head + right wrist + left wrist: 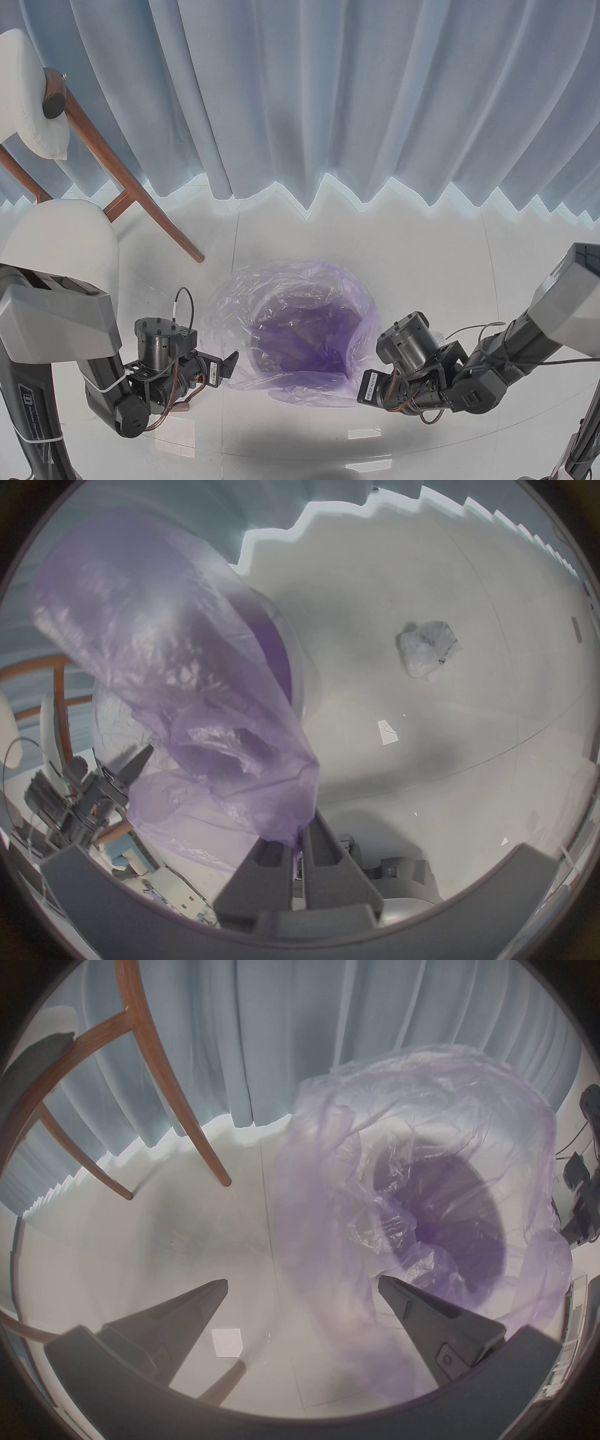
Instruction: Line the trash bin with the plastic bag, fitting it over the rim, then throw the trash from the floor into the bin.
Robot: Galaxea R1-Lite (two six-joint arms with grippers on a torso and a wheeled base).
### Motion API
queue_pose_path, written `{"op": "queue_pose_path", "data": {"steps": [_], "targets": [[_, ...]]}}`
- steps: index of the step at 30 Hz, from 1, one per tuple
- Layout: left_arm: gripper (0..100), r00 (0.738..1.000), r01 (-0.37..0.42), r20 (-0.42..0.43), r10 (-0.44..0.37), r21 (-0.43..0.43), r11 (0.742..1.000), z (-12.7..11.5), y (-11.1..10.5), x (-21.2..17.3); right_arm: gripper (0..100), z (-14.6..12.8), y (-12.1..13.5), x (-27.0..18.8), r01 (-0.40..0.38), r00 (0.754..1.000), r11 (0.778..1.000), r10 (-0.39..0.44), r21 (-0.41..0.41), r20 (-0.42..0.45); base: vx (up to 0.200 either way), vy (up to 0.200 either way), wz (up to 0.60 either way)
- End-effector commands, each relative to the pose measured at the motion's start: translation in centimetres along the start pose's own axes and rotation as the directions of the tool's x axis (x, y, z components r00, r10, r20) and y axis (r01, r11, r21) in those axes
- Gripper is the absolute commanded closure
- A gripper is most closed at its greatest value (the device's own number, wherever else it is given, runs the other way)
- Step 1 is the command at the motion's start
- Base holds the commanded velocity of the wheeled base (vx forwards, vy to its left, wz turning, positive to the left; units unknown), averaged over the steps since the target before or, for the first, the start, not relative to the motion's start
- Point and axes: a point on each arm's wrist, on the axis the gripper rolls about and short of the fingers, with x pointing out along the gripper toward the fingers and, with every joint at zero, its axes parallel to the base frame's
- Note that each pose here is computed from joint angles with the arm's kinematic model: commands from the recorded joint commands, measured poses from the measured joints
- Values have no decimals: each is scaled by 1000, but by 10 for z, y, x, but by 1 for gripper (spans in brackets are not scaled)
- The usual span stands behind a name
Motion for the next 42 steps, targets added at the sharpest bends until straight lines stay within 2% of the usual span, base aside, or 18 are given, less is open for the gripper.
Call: {"op": "queue_pose_path", "data": {"steps": [1,5,12,17,21,26,32,42], "targets": [[0,999,-17,-50,18,19,1000,-14,9,-6,100,-17,-10,14,62,997,998,-64,-29,-42,0,0,0],[0,996,-31,-84,34,31,999,-22,15,-5,100,-16,-16,23,78,996,997,-79,-18,-42,0,0,0],[0,990,-20,-140,27,46,999,-37,11,2,100,-7,-28,34,113,993,993,-112,18,-35,0,0,0],[0,985,-16,-169,26,58,998,-46,9,10,100,1,-39,46,170,985,985,-170,12,12,0,0,0],[0,983,-23,-181,33,56,998,-51,10,16,100,5,-40,56,146,987,989,-148,23,62,0,0,0],[0,989,-33,-140,39,45,998,-45,11,32,100,13,-43,67,124,984,992,-127,31,123,0,0,0],[0,988,-31,-150,38,51,998,-51,10,40,100,17,-53,76,152,980,987,-157,49,123,0,0,0],[0,983,-11,-181,23,66,998,-62,3,44,100,29,-58,80,115,975,991,-125,62,185,0,0,0]]}}
